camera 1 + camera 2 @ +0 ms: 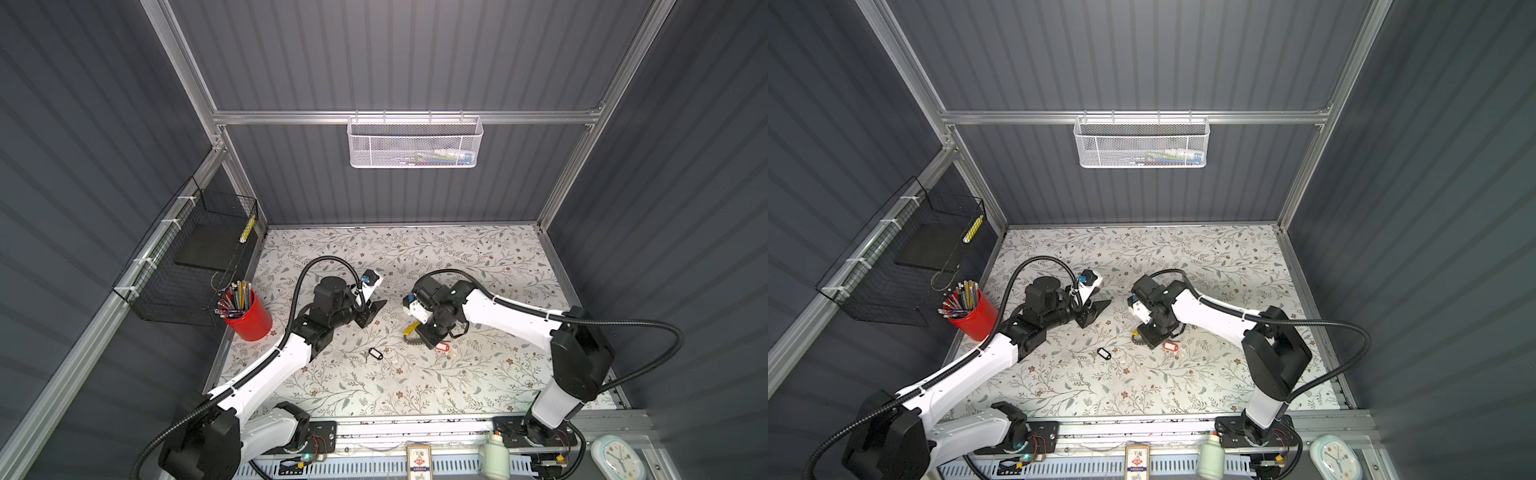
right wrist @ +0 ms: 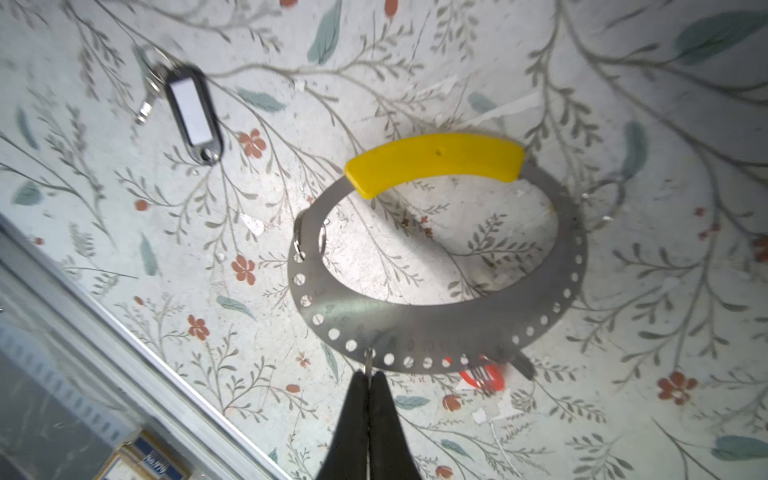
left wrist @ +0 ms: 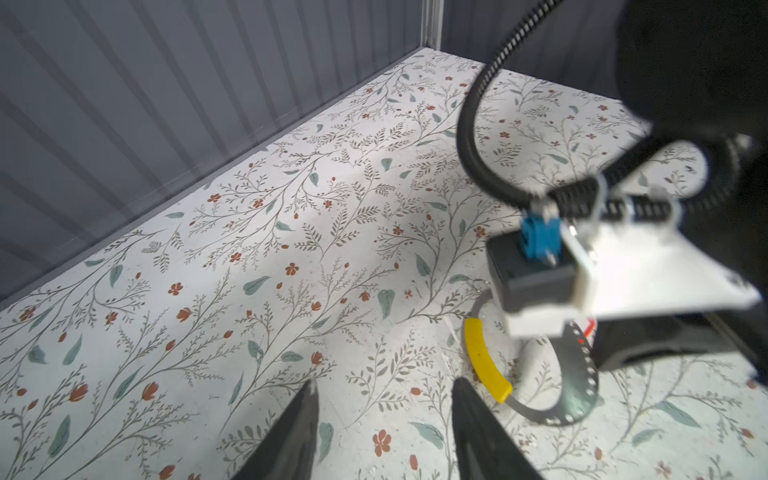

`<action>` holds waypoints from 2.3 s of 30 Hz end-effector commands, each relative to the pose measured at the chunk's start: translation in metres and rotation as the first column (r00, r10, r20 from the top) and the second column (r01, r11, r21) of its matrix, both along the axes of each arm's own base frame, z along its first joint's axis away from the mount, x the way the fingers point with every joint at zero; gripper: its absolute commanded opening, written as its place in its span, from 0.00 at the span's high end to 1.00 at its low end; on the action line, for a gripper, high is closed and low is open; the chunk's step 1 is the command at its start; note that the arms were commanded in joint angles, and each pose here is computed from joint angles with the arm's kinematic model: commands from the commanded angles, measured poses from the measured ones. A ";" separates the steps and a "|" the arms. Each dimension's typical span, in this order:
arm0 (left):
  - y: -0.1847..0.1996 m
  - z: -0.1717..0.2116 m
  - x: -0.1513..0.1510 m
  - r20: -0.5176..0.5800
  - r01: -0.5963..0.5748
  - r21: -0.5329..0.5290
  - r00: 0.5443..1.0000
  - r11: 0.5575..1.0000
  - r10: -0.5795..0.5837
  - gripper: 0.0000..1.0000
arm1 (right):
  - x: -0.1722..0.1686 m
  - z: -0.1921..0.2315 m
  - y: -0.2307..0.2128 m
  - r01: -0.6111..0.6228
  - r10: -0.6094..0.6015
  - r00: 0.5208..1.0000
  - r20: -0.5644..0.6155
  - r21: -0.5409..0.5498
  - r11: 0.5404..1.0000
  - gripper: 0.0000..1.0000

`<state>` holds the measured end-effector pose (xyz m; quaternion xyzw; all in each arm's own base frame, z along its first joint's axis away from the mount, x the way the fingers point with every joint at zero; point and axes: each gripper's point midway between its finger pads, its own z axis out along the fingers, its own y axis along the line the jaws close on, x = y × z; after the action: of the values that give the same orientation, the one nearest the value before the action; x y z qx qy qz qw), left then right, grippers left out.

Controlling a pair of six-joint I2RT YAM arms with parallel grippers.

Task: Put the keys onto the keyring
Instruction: 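Lift the keyring with the right gripper while the left gripper moves toward it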

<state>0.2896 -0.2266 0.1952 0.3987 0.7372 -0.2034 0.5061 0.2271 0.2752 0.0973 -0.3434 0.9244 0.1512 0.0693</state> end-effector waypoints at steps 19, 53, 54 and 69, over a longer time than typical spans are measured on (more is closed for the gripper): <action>-0.081 0.026 -0.062 0.512 0.319 0.190 0.774 0.928 -0.371 0.62 | 0.016 0.093 -0.012 0.413 -0.288 0.878 -0.383 0.300 0.860 0.97; -0.077 0.072 -0.058 0.260 0.434 -0.068 0.877 0.898 -0.404 0.67 | 0.019 0.168 -0.010 -0.550 0.127 0.687 0.716 0.397 0.735 1.00; -0.078 0.072 -0.059 0.259 0.440 -0.064 0.874 0.896 -0.411 0.68 | 0.019 0.171 -0.010 -0.564 0.120 0.666 0.737 0.391 0.728 1.00; -0.088 0.080 -0.067 0.235 0.511 -0.112 0.847 0.852 -0.477 0.78 | 0.034 0.196 0.001 -0.612 0.049 0.543 0.838 0.356 0.706 1.00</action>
<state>0.2303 -0.3103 0.2615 0.5490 0.5475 -0.3161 0.5468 0.2551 0.2731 0.2827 -0.5117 0.6243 0.2993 0.5088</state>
